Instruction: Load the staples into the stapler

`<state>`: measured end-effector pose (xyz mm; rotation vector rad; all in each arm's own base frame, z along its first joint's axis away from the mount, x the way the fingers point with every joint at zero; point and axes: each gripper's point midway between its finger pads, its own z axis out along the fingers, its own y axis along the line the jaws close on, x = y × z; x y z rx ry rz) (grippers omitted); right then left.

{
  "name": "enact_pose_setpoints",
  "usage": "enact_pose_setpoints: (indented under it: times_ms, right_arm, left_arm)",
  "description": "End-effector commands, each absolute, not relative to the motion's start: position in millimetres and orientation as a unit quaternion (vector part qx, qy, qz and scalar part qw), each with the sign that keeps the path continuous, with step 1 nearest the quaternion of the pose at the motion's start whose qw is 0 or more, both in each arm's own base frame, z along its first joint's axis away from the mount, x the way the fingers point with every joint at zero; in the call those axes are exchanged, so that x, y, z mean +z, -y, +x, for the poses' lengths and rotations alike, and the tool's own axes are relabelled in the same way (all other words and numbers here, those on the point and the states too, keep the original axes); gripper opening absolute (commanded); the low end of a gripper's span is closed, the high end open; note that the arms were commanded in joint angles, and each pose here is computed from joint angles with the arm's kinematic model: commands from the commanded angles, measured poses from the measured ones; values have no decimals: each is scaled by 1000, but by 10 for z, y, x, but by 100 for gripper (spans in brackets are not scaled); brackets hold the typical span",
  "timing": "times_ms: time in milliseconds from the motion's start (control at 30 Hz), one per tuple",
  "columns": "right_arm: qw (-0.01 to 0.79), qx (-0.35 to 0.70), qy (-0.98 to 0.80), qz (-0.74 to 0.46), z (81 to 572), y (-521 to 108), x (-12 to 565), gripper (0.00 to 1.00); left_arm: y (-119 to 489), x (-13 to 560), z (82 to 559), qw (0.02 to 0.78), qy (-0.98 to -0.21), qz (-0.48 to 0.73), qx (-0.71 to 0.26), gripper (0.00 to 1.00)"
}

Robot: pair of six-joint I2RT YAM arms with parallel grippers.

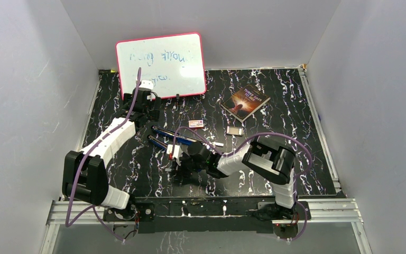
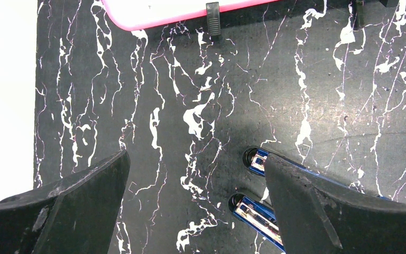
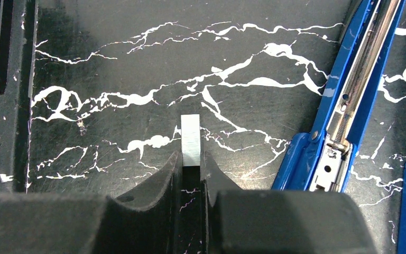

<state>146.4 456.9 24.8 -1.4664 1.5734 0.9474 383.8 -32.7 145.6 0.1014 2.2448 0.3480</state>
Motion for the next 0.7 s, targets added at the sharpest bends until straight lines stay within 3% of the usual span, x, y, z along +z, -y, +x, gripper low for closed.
enact_pose_setpoints:
  times_ms: [0,233,367,667]
  right_arm:
    - [308,357,-651,-595,1234,-4273,-49,8]
    - [364,459,-600,-545,1181,-4586,1087,5]
    - [419,457,-606,-499,1407,-4478,1470,3]
    - [456,347,-682,-455,2150,-3706,1318,0]
  left_arm:
    - [311,1672,3874,443,-886,34,136,98]
    - [322,1677,3874,443,-886,34,134,98]
    - [326,1675,3875,443,-886,34,132,98]
    - [332,1671,3872,442,-887,36,130,98]
